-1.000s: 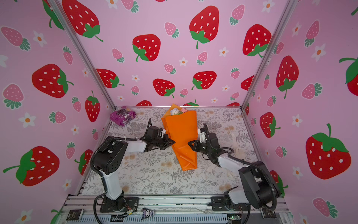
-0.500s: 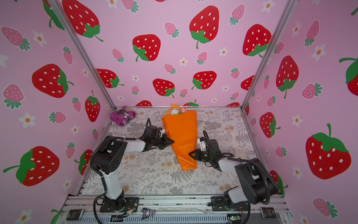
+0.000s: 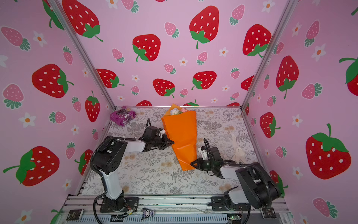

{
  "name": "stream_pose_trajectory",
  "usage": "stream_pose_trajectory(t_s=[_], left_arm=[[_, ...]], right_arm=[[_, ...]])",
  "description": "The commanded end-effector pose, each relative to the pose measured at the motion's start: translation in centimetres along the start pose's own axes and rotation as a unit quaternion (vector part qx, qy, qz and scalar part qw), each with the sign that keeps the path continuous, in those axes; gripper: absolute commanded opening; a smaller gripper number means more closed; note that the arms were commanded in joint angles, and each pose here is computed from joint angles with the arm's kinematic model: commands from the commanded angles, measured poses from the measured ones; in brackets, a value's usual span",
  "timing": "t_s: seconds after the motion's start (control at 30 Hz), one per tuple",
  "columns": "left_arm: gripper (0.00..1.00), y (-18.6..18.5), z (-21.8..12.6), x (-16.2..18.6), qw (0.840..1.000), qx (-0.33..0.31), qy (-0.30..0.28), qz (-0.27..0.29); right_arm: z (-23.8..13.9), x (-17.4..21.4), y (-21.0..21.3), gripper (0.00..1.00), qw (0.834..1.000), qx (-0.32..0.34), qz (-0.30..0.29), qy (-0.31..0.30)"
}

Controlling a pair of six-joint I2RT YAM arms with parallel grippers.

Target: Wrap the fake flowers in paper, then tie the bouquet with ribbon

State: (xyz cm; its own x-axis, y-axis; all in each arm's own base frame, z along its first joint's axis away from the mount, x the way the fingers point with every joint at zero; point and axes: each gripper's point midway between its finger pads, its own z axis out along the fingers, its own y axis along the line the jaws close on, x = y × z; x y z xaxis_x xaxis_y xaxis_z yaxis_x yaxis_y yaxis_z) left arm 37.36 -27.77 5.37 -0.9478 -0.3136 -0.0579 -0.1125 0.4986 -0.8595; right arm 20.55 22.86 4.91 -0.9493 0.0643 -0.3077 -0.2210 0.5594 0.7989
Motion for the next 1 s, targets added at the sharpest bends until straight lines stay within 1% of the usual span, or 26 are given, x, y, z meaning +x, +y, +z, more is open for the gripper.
stream_pose_trajectory(t_s=[0.0,0.07,0.13,0.2,0.23,0.33,0.4,0.47,0.53,0.63,0.7,0.83,0.9,0.97], left_arm=[[0.0,0.0,0.1,0.3,1.0,0.005,0.014,0.004],[0.0,0.1,0.2,0.3,1.0,0.007,0.014,0.0],[0.0,0.0,0.2,0.3,1.0,0.01,0.013,-0.002],[0.0,0.0,0.2,0.3,1.0,0.01,0.013,0.0],[0.0,0.0,0.2,0.2,1.0,0.009,0.013,-0.001],[0.0,0.0,0.2,0.4,1.0,0.009,0.016,0.0],[0.0,0.0,0.2,0.2,1.0,0.01,0.014,0.001],[0.0,0.0,0.2,0.2,1.0,0.011,0.015,0.001],[0.0,-0.1,0.2,0.1,1.0,0.013,0.014,0.002],[0.0,-0.2,-0.1,-0.1,1.0,0.014,0.012,0.001],[0.0,-0.3,-0.2,-0.2,1.0,0.016,0.013,0.002],[0.0,-0.4,-0.2,-0.2,1.0,0.015,0.014,0.005],[0.0,-0.2,-0.1,0.0,1.0,0.014,0.017,0.003],[0.0,0.0,-0.1,0.1,1.0,0.013,0.018,0.001]], right_arm=[[-1.5,-4.6,1.5,0.13,0.998,-0.005,-0.017,-0.062],[-1.7,-7.0,1.2,0.14,0.996,0.004,-0.015,-0.084],[-1.0,-9.1,1.1,0.14,0.996,0.0,-0.017,-0.088],[-0.2,-11.5,0.5,0.14,0.995,-0.003,-0.005,-0.095],[0.1,-12.4,0.6,0.14,0.995,-0.012,-0.005,-0.099],[1.4,-13.9,-1.3,0.13,0.995,0.001,0.015,-0.102],[2.2,-13.5,-2.8,0.13,0.995,0.008,0.026,-0.098],[2.9,-12.2,-3.9,0.13,0.996,0.009,0.044,-0.078],[2.8,-10.9,-4.4,0.14,0.996,0.005,0.054,-0.074],[2.0,-9.5,-5.3,0.14,0.995,0.022,0.064,-0.076],[1.0,-10.0,-4.2,0.14,0.994,0.015,0.058,-0.089],[-0.8,-11.9,-1.4,0.16,0.992,0.008,0.021,-0.122],[-0.9,-12.2,-0.4,0.17,0.992,-0.008,0.012,-0.122],[-0.2,-11.7,0.4,0.17,0.994,-0.021,0.005,-0.105]])
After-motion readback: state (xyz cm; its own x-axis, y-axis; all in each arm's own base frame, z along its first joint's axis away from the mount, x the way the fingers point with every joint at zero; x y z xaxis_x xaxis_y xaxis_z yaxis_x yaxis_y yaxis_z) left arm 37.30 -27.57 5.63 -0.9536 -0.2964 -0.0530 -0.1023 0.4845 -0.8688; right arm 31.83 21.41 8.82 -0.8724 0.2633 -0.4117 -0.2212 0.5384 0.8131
